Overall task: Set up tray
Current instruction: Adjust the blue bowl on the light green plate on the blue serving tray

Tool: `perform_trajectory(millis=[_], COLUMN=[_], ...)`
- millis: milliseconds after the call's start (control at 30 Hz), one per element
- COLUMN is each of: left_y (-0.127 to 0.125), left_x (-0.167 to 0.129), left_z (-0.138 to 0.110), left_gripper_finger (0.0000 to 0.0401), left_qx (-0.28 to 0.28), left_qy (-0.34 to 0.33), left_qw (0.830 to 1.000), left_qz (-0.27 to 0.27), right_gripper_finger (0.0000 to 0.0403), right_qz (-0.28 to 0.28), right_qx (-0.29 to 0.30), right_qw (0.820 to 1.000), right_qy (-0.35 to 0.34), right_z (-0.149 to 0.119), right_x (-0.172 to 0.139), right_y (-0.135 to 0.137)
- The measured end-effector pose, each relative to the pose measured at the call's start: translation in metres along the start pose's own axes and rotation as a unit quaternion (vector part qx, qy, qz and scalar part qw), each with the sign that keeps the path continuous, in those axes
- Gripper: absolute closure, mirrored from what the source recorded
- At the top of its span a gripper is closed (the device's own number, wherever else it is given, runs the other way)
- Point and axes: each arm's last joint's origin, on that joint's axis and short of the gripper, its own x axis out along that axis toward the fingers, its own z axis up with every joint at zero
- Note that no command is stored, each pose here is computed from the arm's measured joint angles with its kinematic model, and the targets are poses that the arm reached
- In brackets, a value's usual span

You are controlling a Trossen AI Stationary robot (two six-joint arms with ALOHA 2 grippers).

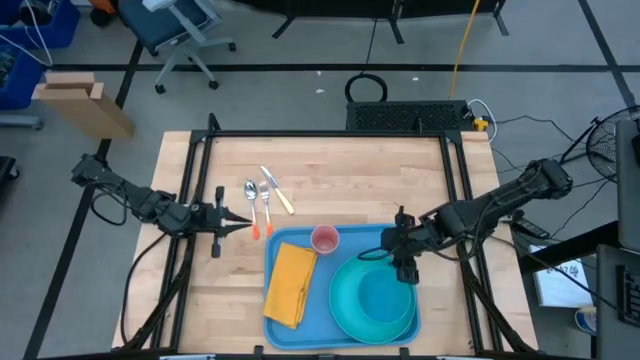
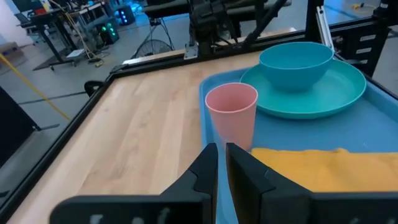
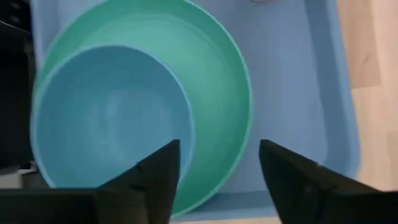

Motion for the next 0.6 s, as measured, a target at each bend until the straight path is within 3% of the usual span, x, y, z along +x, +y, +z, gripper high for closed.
perform_trajectory(millis=[100, 233, 433, 600], left_y=[0.000, 0.000, 0.000, 0.000], left_x=[0.000, 0.000, 0.000, 0.000], left_z=[0.000, 0.000, -0.002, -0.003], left_gripper_finger=[0.0364, 0.0364, 0.0364, 0.0364], left_qx=[0.006, 0.010, 0.013, 0.016], left_qy=[0.001, 0.002, 0.007, 0.013], left_qw=[1.000, 1.000, 1.000, 1.000], left_qz=[0.000, 0.000, 0.000, -0.001], right_gripper_finger=[0.0162, 0.0162, 0.0189, 0.0231], right_qz=[0.001, -0.025, -0.044, -0.033], right_qx=[0.002, -0.004, -0.024, -0.025], right_qw=[1.000, 0.999, 0.995, 0.996], right_qy=[0.015, 0.039, 0.084, 0.084], right_z=[0.002, 0.003, 0.003, 0.004], right_x=[0.009, 0.028, 0.058, 0.062], right_y=[0.002, 0.003, 0.006, 0.009])
